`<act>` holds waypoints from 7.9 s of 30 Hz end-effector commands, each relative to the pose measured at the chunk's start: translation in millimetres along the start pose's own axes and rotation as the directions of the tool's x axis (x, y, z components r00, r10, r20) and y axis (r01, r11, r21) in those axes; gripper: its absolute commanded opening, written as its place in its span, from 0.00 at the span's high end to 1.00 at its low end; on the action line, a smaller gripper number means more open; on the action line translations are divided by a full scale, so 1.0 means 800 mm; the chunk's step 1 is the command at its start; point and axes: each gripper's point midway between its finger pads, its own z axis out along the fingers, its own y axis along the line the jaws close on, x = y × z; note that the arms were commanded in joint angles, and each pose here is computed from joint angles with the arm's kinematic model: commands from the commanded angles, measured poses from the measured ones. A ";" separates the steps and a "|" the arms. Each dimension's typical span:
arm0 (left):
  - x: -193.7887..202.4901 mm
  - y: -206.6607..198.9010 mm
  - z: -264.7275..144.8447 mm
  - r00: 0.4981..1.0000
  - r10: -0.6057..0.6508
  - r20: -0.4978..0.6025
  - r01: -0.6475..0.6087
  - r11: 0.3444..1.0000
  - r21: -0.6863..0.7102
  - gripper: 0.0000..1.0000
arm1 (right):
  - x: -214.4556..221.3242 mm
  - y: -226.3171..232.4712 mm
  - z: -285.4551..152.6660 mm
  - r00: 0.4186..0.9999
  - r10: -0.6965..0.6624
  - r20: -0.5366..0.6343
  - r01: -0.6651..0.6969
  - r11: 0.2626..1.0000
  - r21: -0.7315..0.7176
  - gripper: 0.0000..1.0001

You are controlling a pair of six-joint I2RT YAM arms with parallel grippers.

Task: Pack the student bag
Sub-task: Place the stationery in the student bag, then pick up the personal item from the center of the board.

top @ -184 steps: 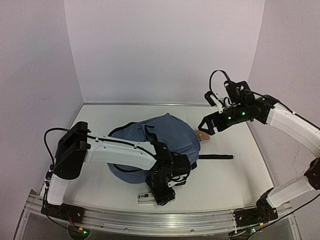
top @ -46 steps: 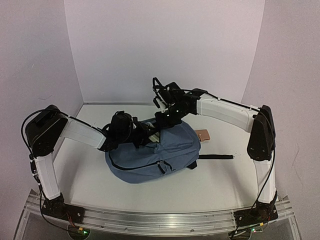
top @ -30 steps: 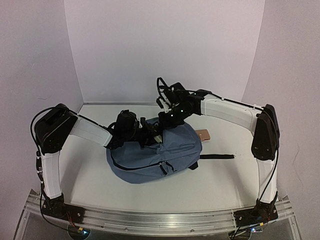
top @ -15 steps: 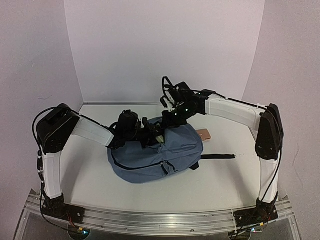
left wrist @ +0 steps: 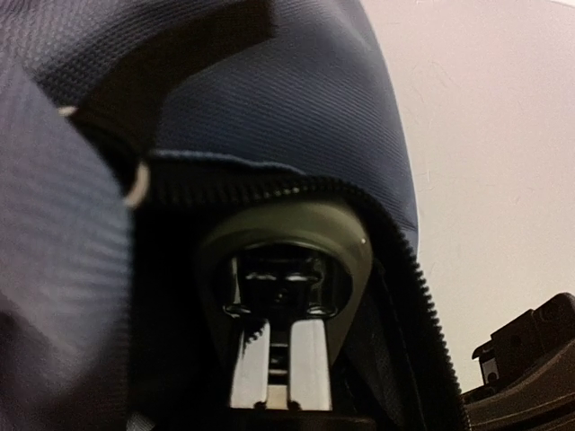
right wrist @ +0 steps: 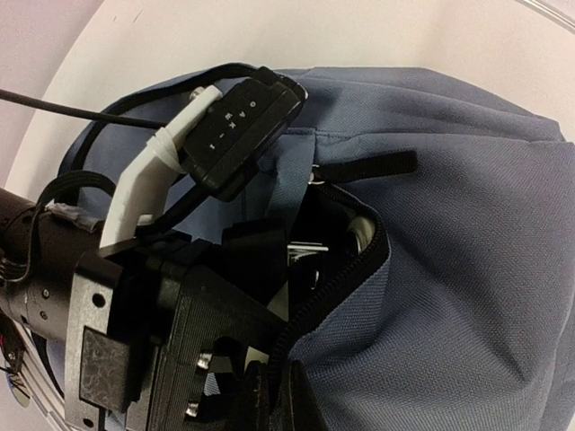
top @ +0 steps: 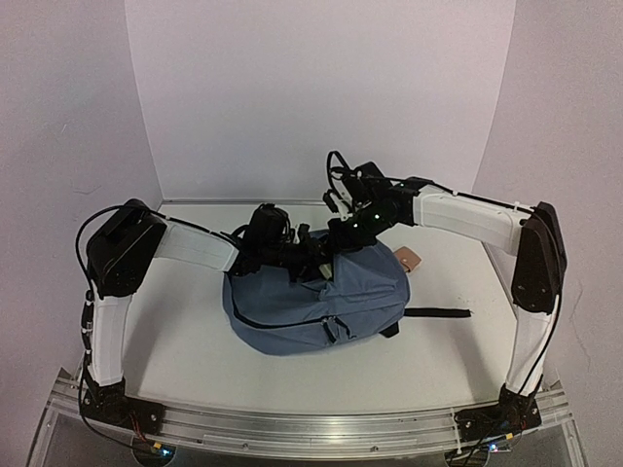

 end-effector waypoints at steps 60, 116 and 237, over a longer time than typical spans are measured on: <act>0.042 0.012 -0.068 0.996 0.087 0.006 -0.085 0.980 -0.179 0.50 | -0.049 -0.005 -0.051 0.975 -0.132 0.181 0.124 0.991 0.056 0.81; 0.019 -0.019 -0.098 0.974 0.194 0.115 -0.181 0.976 -0.118 0.76 | -0.066 0.026 0.017 0.962 -0.250 0.113 0.240 0.966 0.094 1.00; 0.015 -0.043 -0.195 0.925 0.302 0.230 -0.156 0.855 -0.495 0.00 | 0.071 -0.388 -0.017 0.910 0.372 -0.184 -0.374 0.927 0.025 0.30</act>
